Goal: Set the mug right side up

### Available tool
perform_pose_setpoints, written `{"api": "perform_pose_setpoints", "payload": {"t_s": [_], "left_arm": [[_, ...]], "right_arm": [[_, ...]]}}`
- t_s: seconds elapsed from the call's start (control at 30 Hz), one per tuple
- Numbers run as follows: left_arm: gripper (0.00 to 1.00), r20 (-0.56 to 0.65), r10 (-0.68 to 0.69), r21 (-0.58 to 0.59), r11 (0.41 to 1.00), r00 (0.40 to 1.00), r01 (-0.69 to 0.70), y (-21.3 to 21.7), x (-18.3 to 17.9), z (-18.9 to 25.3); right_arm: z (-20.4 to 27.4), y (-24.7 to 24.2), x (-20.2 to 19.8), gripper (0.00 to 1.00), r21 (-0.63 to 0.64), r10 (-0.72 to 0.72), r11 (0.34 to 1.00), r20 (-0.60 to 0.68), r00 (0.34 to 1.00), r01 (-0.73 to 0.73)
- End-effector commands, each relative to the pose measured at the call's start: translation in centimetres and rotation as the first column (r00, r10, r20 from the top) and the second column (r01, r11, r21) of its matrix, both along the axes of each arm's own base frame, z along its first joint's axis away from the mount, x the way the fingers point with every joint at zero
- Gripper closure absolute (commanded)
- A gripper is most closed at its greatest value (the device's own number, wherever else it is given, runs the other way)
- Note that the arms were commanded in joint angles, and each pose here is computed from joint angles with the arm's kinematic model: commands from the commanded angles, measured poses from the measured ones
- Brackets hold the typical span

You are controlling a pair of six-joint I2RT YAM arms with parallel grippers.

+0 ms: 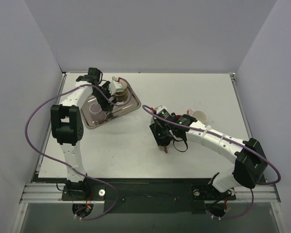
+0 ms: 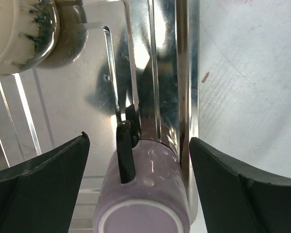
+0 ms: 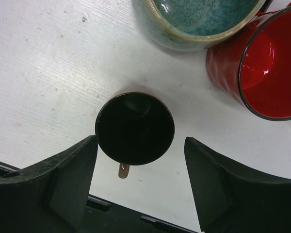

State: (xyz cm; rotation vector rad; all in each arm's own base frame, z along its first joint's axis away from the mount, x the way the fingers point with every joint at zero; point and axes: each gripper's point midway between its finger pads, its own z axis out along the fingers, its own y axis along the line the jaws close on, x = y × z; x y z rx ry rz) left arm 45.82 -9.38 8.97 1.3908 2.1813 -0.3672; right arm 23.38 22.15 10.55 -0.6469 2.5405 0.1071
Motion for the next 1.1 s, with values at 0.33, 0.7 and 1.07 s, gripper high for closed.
{"api": "perform_pose_setpoints", "payload": {"t_s": [0.33,0.7,1.07], "left_arm": [[0.21,-0.011,-0.035,0.354,0.934,0.999,0.037,3.0,1.9,-2.8],[1.00,-0.045,-0.049,0.320,0.945,0.998,0.061,2.3,0.9,-1.9],[1.00,0.092,0.204,-0.076,0.977,0.975,-0.197,0.1,2.2,11.0]], "right_arm": [[0.3,-1.2,-0.4,0.33,0.003,-0.028,1.000,0.009,1.000,0.028],[1.0,-1.1,-0.3,0.33,0.017,-0.029,0.999,0.024,0.999,0.029],[6.5,-1.4,-0.1,0.33,0.086,-0.003,0.996,0.173,0.985,-0.012]]}}
